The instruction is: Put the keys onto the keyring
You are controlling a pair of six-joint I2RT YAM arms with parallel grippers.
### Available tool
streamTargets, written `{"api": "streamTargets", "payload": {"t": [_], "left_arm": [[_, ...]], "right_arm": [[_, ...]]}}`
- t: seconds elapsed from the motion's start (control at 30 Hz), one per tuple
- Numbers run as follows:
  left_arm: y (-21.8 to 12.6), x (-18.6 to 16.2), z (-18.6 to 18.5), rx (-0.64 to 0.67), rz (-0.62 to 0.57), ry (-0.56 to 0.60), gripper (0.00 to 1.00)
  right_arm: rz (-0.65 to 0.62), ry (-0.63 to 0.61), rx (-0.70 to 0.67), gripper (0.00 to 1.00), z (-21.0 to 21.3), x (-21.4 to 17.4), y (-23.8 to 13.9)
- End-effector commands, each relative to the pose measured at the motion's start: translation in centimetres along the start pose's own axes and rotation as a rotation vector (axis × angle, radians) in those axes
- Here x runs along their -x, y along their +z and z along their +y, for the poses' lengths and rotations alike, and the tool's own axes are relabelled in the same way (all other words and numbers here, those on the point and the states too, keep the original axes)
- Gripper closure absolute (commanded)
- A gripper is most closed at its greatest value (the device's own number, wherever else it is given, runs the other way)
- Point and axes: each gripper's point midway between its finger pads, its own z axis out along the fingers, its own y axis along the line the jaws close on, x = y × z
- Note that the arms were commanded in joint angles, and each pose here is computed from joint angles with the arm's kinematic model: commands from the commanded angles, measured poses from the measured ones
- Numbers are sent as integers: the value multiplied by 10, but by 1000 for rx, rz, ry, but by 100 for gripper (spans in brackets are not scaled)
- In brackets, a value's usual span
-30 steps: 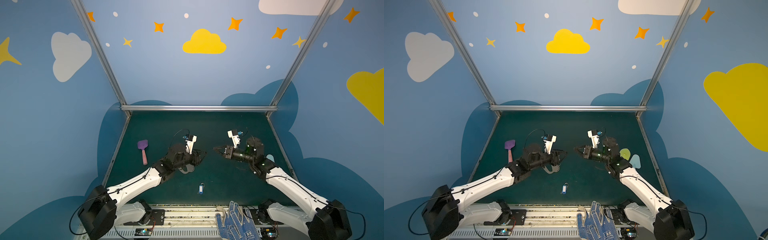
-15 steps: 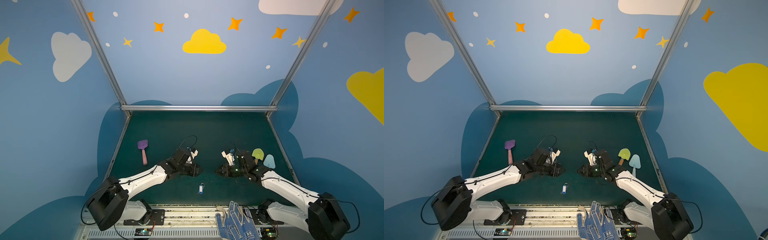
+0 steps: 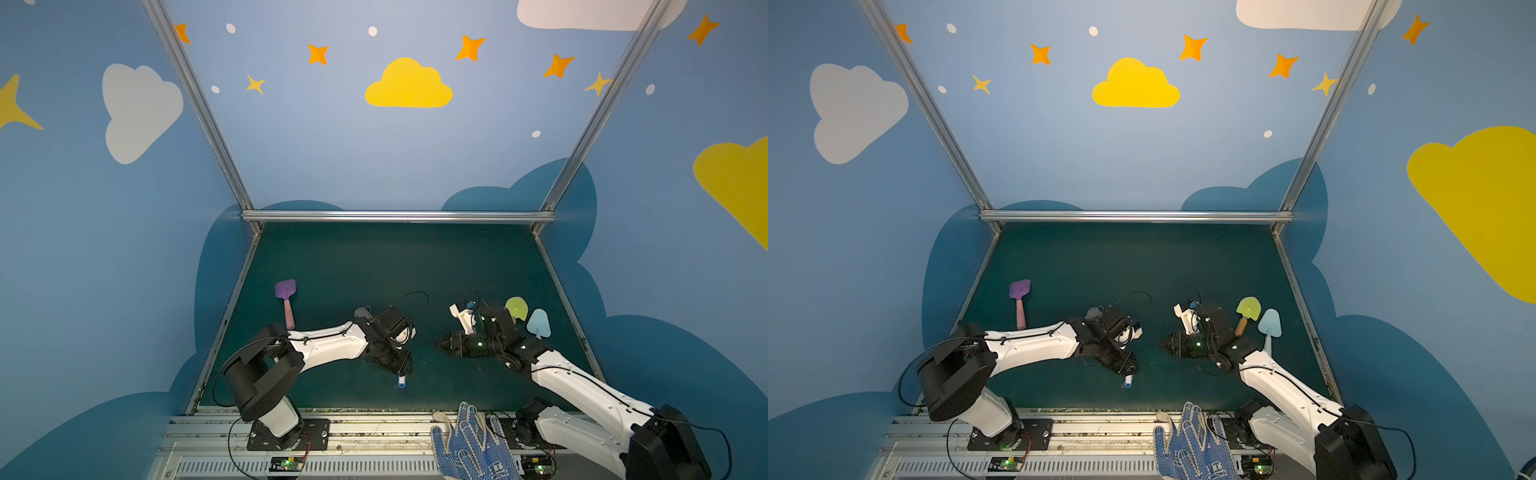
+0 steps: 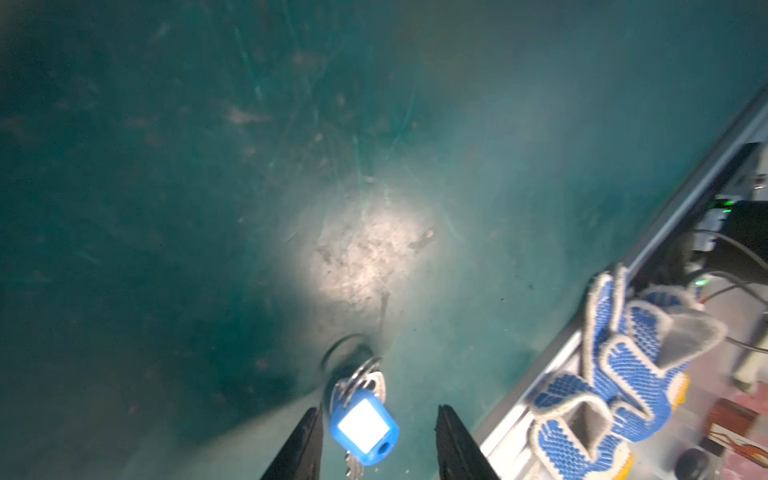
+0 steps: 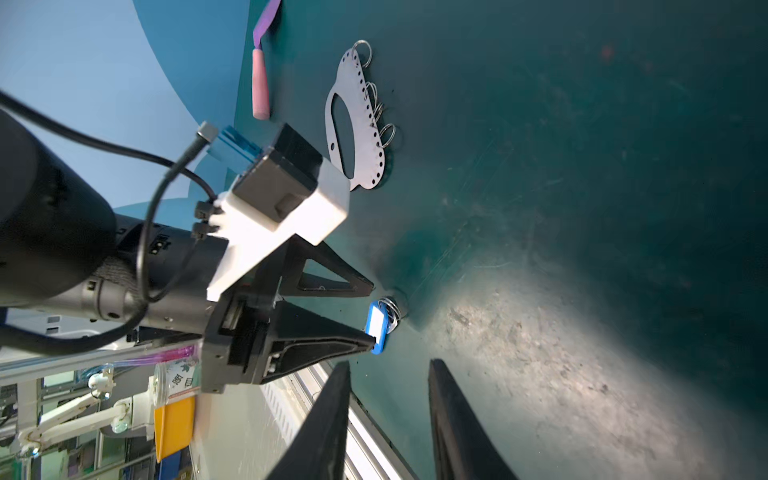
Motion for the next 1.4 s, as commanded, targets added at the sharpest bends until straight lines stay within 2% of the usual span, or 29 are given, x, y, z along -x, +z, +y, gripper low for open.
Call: {"api": "streamTargets", "payload": {"t": [0.0,0.13,0.2,0.3,0.47,0.6,0.77,0.87,1.0,1.1,1.27,1.37], "left_arm": [[5,-1,10,83,23,39,54],[12,6,4,77,13,61,56],[15,8,1,68,20,65,65],[18,8,-4,50,41,75,85],[6,14,-6,62,8,85,96],[-16,29,-17,53,-74,105,96],[-69,67,-36,10,-286,119,96],[-105,89,-46,-56,-440,107,96],[-148,109,-61,-142,-642,111,96],[-169,115,-66,-181,-755,90,96],[-183,115,-69,-194,-811,114,96],[-184,114,-71,-200,-815,130,96]], "right_arm": [[-9,11,-10,65,-3,-1,-3],[-13,12,-5,65,-3,-1,-5],[-11,17,-9,65,-4,-1,-5],[-14,24,-13,65,-6,-2,-5],[-19,30,-16,65,-8,-3,-6],[-17,31,-12,65,-8,-2,-5],[-39,6,18,66,3,5,-10],[-87,-13,79,66,18,16,-15],[-176,-54,231,64,51,34,-26],[-253,-79,288,62,68,49,-38],[-384,-117,307,61,84,69,-61],[-430,-145,323,57,91,75,-70]]}}
